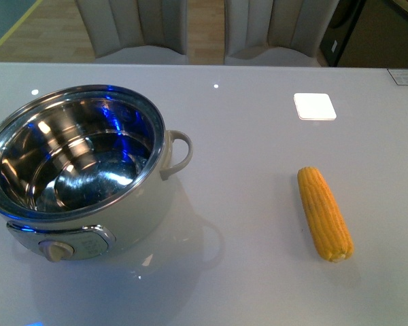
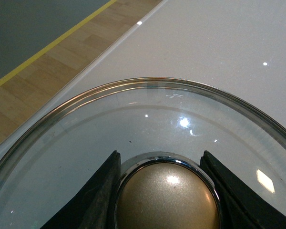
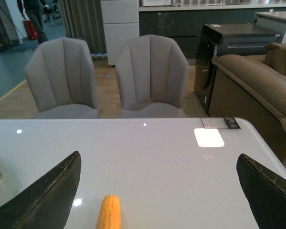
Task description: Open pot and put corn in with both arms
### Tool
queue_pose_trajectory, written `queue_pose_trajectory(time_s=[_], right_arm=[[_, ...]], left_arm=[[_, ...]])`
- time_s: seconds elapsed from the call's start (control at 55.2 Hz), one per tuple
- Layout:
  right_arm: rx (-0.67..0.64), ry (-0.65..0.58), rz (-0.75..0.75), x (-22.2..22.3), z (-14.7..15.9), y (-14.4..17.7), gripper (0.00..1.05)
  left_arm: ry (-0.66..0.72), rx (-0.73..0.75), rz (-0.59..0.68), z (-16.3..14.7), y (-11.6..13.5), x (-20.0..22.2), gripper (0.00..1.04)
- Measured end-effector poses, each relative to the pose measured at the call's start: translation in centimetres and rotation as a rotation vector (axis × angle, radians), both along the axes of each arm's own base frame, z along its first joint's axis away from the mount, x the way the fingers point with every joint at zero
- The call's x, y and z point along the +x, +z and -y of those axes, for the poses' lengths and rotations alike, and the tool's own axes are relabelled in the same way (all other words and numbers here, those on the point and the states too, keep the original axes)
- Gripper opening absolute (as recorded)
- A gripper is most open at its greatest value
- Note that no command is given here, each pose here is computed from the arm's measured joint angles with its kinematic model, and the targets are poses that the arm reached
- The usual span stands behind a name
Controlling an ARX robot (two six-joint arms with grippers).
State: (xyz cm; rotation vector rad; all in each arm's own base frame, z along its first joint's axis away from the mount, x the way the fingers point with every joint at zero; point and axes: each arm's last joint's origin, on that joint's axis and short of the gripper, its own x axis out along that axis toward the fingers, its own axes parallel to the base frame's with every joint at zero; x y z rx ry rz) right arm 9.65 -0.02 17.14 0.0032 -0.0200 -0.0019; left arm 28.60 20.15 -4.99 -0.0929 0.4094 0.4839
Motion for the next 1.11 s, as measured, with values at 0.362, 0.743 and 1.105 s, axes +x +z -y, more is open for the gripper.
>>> queue_pose_trajectory(time_s=[0.362,0.743,1.105], right_arm=[[0.0,0.0,0.0,0.0,0.0,0.0,0.96],[0.0,0.0,0.0,0.0,0.0,0.0,0.96],[0.0,0.0,0.0,0.0,0.0,0.0,0.96]], left_arm=[[-0.002,-0.014,-0.009,0.2,-0.8,0.2,0.44],[0.006,-0.017,-0.013,0.2,-1.0,0.1,0.44],[0.025,-0.048,-0.008,0.3,-1.1,-0.1,0.59]])
